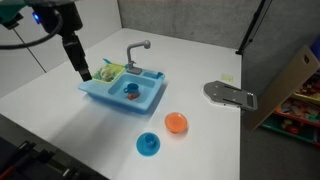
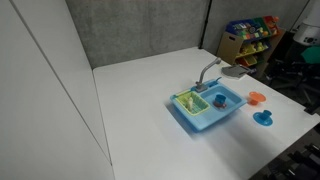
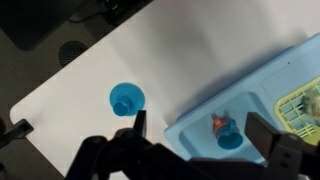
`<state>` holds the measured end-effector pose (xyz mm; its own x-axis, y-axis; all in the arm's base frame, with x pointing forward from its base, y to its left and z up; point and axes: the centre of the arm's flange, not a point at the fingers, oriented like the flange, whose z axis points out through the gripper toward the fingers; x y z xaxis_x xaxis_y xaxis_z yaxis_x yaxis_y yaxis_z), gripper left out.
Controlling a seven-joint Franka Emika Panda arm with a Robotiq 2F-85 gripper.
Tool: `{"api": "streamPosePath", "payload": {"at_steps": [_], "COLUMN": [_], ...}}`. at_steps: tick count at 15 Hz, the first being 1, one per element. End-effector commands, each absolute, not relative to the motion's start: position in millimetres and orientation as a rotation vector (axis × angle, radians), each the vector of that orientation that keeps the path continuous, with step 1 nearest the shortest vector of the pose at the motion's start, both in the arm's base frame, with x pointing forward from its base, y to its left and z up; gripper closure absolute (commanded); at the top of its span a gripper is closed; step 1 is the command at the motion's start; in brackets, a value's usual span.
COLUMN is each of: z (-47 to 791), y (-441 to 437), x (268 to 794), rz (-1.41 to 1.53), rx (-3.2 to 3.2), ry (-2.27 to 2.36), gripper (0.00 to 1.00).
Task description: Remove the blue cup from the blue saucer plate and put it on top of the orange saucer plate that is on top of the orange cup
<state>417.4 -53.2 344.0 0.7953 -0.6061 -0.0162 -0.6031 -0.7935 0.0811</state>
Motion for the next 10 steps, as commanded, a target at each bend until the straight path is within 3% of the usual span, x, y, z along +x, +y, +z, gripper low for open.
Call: {"api": "streamPosePath", "payload": {"at_steps": [1,10], "z": [318.7,267.0], "y": [-84.3,-110.4], "x": [423.6,422.8], "rz": [-0.067,-0.155], "rx": [2.892,2.854], "ry": [-1.075,-1.164], "gripper": [0.0,0.0]}}
